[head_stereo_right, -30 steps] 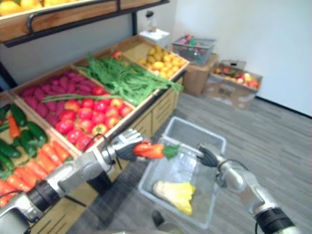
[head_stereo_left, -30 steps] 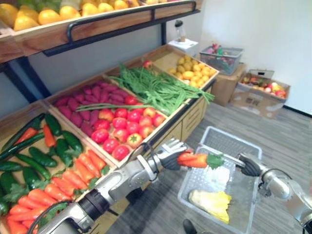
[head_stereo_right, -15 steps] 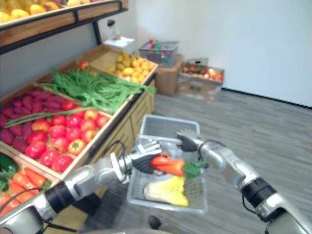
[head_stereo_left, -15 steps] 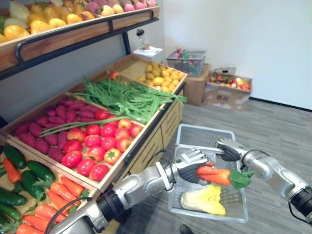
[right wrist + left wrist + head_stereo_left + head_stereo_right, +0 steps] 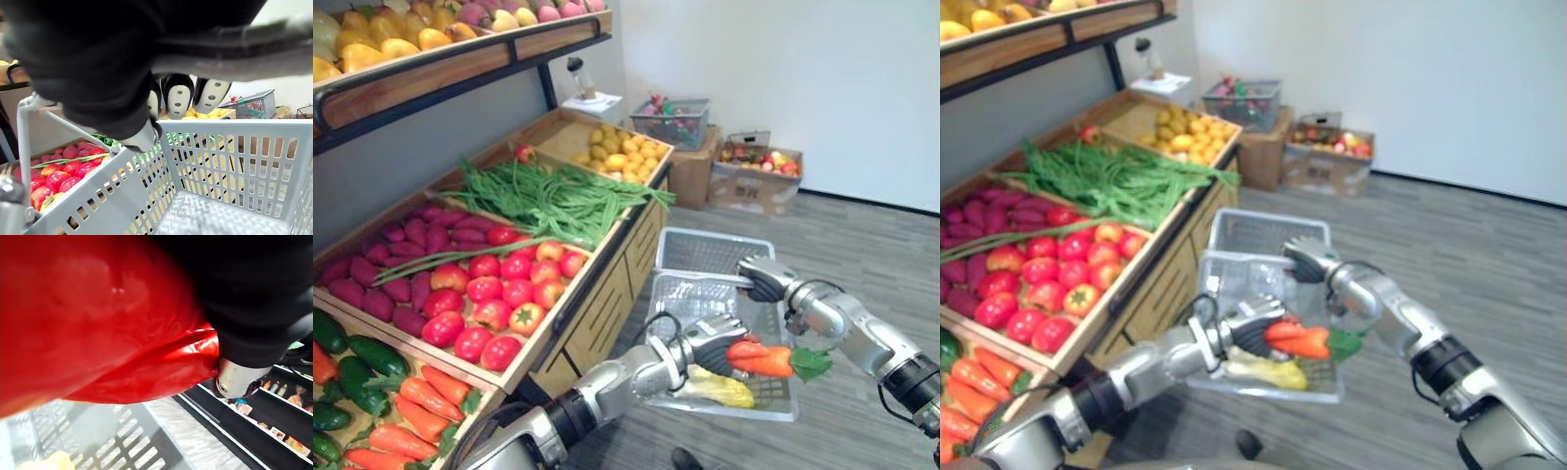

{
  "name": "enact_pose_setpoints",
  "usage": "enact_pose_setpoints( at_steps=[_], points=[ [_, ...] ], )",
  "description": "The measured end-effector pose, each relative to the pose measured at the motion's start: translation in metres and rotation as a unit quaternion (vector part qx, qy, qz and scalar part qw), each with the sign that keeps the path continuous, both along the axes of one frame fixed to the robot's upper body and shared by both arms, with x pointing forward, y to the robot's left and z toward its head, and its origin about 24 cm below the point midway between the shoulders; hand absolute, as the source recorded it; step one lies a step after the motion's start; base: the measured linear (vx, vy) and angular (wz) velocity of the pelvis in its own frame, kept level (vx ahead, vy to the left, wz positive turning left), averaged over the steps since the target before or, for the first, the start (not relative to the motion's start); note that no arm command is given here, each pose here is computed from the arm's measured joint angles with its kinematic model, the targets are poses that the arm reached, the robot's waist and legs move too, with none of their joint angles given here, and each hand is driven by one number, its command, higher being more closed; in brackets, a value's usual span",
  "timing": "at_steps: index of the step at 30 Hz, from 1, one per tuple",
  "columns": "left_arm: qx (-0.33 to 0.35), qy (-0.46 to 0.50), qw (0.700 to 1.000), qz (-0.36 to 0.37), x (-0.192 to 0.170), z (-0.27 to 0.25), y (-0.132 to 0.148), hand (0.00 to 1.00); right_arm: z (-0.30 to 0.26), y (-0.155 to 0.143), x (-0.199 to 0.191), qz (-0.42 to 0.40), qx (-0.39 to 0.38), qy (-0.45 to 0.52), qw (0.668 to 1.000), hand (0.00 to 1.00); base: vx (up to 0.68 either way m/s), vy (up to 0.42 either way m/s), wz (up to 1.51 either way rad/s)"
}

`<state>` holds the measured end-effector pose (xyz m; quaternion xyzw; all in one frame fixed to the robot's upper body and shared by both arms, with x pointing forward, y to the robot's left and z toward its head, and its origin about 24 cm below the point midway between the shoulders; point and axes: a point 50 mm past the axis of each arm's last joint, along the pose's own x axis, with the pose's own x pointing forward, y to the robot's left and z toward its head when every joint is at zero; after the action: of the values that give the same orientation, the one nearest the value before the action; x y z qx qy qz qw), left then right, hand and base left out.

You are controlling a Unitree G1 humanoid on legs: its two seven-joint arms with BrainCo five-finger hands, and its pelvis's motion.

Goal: Pick vegetable in the basket

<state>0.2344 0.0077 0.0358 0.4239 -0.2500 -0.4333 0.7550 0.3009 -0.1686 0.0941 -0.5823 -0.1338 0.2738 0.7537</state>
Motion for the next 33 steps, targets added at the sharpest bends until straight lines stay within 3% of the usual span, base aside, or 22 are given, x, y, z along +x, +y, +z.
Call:
enact_pose_setpoints(
  at_steps=[12,13,22,33],
  points=[
    [0.075,0.051,0.99,0.112,0.024,-0.041,0.014,1.0,0.009,0.031,0.008,0.036,0.022,-0.014,0.999,1.0,0.01,0.001,-0.05],
    [0.08,0.053,0.988,0.12,0.025,-0.043,0.015,0.0,0.01,0.034,0.008,0.04,0.023,-0.015,0.999,1.0,0.0,-0.003,-0.15],
    [0.1,0.064,0.979,0.168,0.036,-0.052,0.028,0.0,0.01,0.039,0.01,0.043,0.029,-0.015,0.999,1.0,-0.02,-0.025,-0.04],
    [0.107,0.06,0.979,0.163,0.034,-0.054,0.024,0.0,0.009,0.039,0.01,0.043,0.028,-0.014,0.999,1.0,-0.03,-0.027,0.01]
  ],
)
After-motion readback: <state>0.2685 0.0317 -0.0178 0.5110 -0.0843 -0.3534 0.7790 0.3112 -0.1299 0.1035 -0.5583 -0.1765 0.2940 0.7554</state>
